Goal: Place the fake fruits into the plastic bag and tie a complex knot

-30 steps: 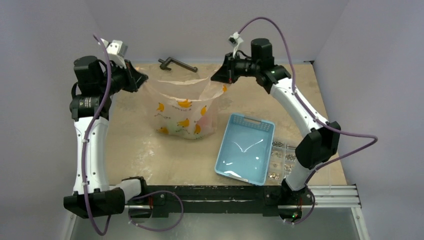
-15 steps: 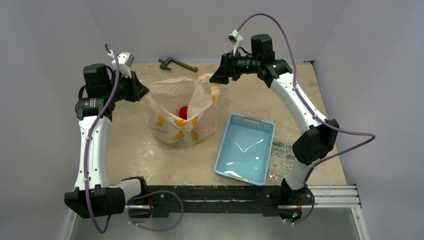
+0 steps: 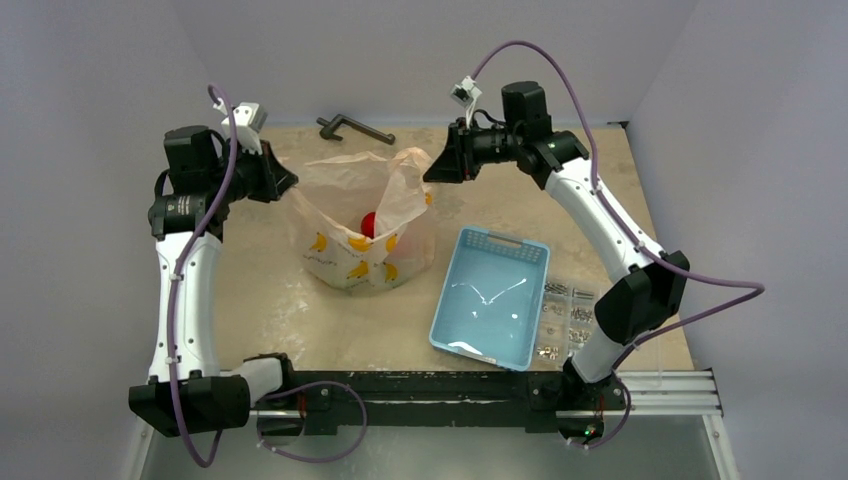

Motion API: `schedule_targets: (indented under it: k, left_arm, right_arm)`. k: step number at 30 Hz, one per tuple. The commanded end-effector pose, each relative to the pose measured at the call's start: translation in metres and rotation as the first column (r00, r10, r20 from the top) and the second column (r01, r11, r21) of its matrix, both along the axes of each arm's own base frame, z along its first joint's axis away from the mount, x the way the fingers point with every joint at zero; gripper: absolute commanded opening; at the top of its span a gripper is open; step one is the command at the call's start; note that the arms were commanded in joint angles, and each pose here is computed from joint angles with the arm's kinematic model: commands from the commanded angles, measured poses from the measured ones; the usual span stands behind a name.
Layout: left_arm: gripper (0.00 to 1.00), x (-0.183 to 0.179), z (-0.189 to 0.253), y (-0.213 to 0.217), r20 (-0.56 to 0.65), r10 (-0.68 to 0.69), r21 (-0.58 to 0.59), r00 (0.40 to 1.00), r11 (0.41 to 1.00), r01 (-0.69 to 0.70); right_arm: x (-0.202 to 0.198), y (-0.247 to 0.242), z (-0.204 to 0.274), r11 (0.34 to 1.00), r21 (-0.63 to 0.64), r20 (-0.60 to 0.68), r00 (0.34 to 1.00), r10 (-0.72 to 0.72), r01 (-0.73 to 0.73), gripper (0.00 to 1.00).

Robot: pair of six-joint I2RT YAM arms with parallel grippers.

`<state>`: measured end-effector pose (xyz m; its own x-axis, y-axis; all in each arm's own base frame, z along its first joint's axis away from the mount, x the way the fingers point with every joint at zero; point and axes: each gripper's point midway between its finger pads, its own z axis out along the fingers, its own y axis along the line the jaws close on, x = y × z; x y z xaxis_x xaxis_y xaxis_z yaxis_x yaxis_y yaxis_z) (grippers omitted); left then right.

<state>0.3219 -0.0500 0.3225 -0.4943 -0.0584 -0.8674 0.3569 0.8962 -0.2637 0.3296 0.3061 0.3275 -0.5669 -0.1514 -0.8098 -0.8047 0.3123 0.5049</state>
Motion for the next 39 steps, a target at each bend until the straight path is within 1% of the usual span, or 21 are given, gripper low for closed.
schedule_targets:
  k: [1, 2, 3, 4, 5, 6, 8, 9, 10, 13, 18, 21, 22, 25, 28, 29, 30, 34, 35, 37, 39]
  left_arm:
    - [0.29, -0.004, 0.027, 0.006, 0.053, 0.009, 0.028, 0.999, 1.000, -0.011]
    - [0.45, -0.003, 0.034, 0.005, 0.070, -0.022, 0.035, 0.997, 0.999, 0.019]
    - [0.58, -0.005, 0.047, 0.000, 0.100, -0.079, 0.042, 0.992, 0.996, 0.075]
    - [0.68, -0.007, 0.059, -0.005, 0.129, -0.139, 0.059, 0.982, 0.989, 0.132]
    - [0.75, -0.009, 0.076, -0.010, 0.179, -0.203, 0.090, 0.963, 0.978, 0.189]
    - [0.83, -0.014, 0.094, -0.018, 0.230, -0.269, 0.115, 0.935, 0.962, 0.249]
    - [0.95, -0.022, 0.121, -0.032, 0.335, -0.386, 0.181, 0.860, 0.922, 0.343]
    - [0.99, -0.027, 0.132, -0.041, 0.387, -0.440, 0.218, 0.810, 0.898, 0.383]
    - [1.00, -0.029, 0.137, -0.051, 0.418, -0.479, 0.245, 0.772, 0.878, 0.412]
    - [1.00, -0.027, 0.137, -0.089, 0.461, -0.587, 0.379, 0.665, 0.808, 0.451]
    - [1.00, -0.023, 0.146, -0.159, 0.517, -0.684, 0.364, 0.515, 0.720, 0.590]
    - [1.00, -0.021, 0.139, -0.187, 0.523, -0.738, 0.423, 0.427, 0.659, 0.622]
    - [1.00, -0.018, 0.134, -0.194, 0.522, -0.748, 0.443, 0.409, 0.648, 0.619]
    - [1.00, -0.010, 0.122, -0.207, 0.511, -0.773, 0.473, 0.376, 0.619, 0.627]
    - [1.00, -0.002, 0.109, -0.215, 0.490, -0.793, 0.486, 0.363, 0.594, 0.641]
    - [0.96, 0.000, 0.104, -0.216, 0.480, -0.799, 0.489, 0.361, 0.586, 0.646]
    - [0.90, 0.001, 0.099, -0.216, 0.469, -0.806, 0.492, 0.361, 0.578, 0.651]
    - [0.63, -0.005, 0.088, -0.216, 0.449, -0.831, 0.509, 0.328, 0.539, 0.671]
    - [0.60, -0.009, 0.086, -0.216, 0.445, -0.839, 0.514, 0.313, 0.526, 0.677]
    - [0.60, -0.017, 0.080, -0.215, 0.438, -0.852, 0.526, 0.285, 0.500, 0.688]
    - [0.60, -0.021, 0.075, -0.214, 0.430, -0.862, 0.539, 0.268, 0.483, 0.690]
  right_arm:
    - [-0.020, 0.011, 0.051, 0.979, 0.172, 0.044, 0.993, 0.107, -0.113, 0.00]
    - [-0.021, 0.012, 0.066, 0.971, 0.209, 0.062, 0.992, 0.106, -0.116, 0.00]
    - [-0.023, 0.013, 0.080, 0.963, 0.240, 0.083, 0.991, 0.104, -0.121, 0.00]
    - [-0.024, 0.013, 0.090, 0.956, 0.266, 0.104, 0.990, 0.095, -0.120, 0.00]
    - [-0.025, 0.014, 0.098, 0.947, 0.299, 0.092, 0.992, 0.090, -0.114, 0.00]
    - [-0.026, 0.014, 0.102, 0.938, 0.324, 0.113, 0.989, 0.091, -0.124, 0.00]
    - [-0.026, 0.016, 0.101, 0.931, 0.345, 0.101, 0.991, 0.091, -0.120, 0.00]
    - [-0.024, 0.016, 0.098, 0.932, 0.345, 0.097, 0.992, 0.086, -0.115, 0.01]
    - [-0.023, 0.016, 0.095, 0.933, 0.344, 0.092, 0.992, 0.082, -0.109, 0.02]
    - [-0.022, 0.017, 0.094, 0.930, 0.353, 0.098, 0.992, 0.075, -0.105, 0.03]
    - [-0.025, 0.019, 0.103, 0.923, 0.368, 0.111, 0.991, 0.080, -0.116, 0.05]
    - [-0.028, 0.019, 0.108, 0.920, 0.372, 0.118, 0.989, 0.086, -0.124, 0.06]
    - [-0.030, 0.019, 0.111, 0.919, 0.374, 0.123, 0.989, 0.088, -0.128, 0.06]
    - [-0.033, 0.020, 0.113, 0.917, 0.374, 0.132, 0.987, 0.095, -0.138, 0.08]
    - [-0.037, 0.021, 0.114, 0.915, 0.372, 0.140, 0.984, 0.109, -0.154, 0.09]
    - [-0.039, 0.021, 0.115, 0.914, 0.372, 0.148, 0.982, 0.114, -0.162, 0.09]
    - [-0.041, 0.022, 0.116, 0.913, 0.371, 0.155, 0.981, 0.121, -0.171, 0.10]
    - [-0.042, 0.023, 0.119, 0.914, 0.363, 0.168, 0.977, 0.130, -0.184, 0.13]
    - [-0.043, 0.023, 0.120, 0.913, 0.364, 0.168, 0.977, 0.132, -0.185, 0.14]
    - [-0.043, 0.023, 0.125, 0.911, 0.368, 0.170, 0.977, 0.128, -0.183, 0.14]
    - [-0.043, 0.023, 0.128, 0.909, 0.376, 0.168, 0.978, 0.125, -0.181, 0.10]
